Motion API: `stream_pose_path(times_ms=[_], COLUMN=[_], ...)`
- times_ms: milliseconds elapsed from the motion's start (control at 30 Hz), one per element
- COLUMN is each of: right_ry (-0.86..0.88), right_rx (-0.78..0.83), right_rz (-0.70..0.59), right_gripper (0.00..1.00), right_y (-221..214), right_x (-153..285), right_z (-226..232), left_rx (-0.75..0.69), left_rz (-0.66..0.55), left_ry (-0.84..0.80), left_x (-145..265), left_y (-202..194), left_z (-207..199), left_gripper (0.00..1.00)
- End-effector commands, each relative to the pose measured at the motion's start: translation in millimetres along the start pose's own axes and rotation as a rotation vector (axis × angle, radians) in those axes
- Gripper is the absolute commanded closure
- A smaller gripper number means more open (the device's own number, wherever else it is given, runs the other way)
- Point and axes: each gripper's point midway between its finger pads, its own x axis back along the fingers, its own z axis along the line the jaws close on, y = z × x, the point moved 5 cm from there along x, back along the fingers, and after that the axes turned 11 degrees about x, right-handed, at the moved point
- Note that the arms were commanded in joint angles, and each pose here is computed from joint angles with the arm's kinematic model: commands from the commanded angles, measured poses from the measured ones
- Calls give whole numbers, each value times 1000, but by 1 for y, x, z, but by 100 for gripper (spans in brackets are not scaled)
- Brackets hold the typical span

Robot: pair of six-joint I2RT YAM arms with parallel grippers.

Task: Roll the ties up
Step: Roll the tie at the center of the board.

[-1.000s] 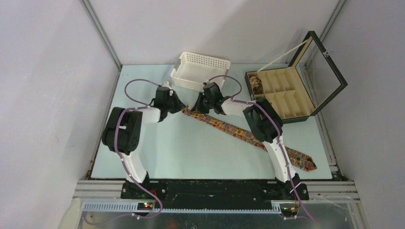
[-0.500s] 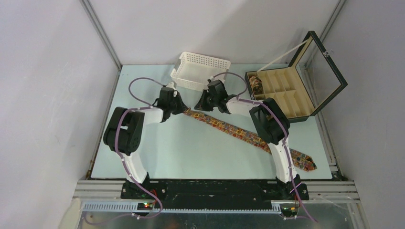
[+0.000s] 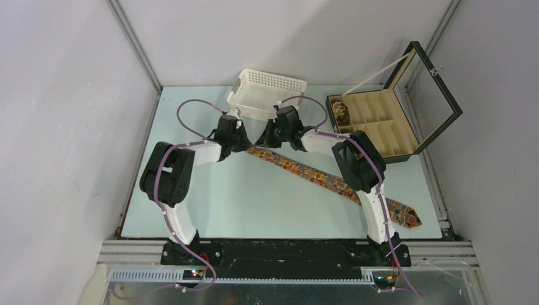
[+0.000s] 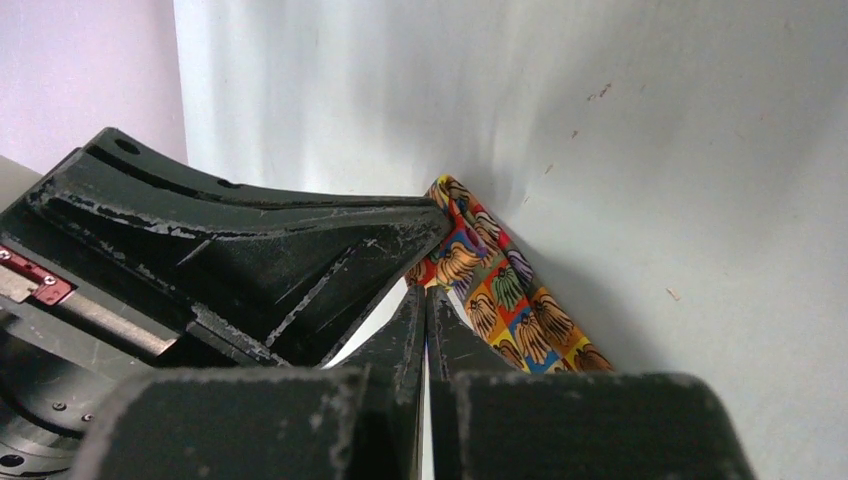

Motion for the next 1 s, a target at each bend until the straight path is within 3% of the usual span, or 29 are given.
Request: stream_pose_path(times_ms=[0,867,967], right_ry=[60,30,25], right_rx=[15,17,13], right_rz=[-25,58,63], right_gripper=[100,100,100], right_y=[11,-11,-13], right_x=[-1,-27,-28], right_z=[12,1,-1], left_rx=[-43,-41,-40], left_rz=[-11,-28,-37], left_ry=[18,29,24], left_x=[-5,-2,1], left_y=[6,10,13], left_z=[-3,-5,-8], left_gripper=[100,99,93])
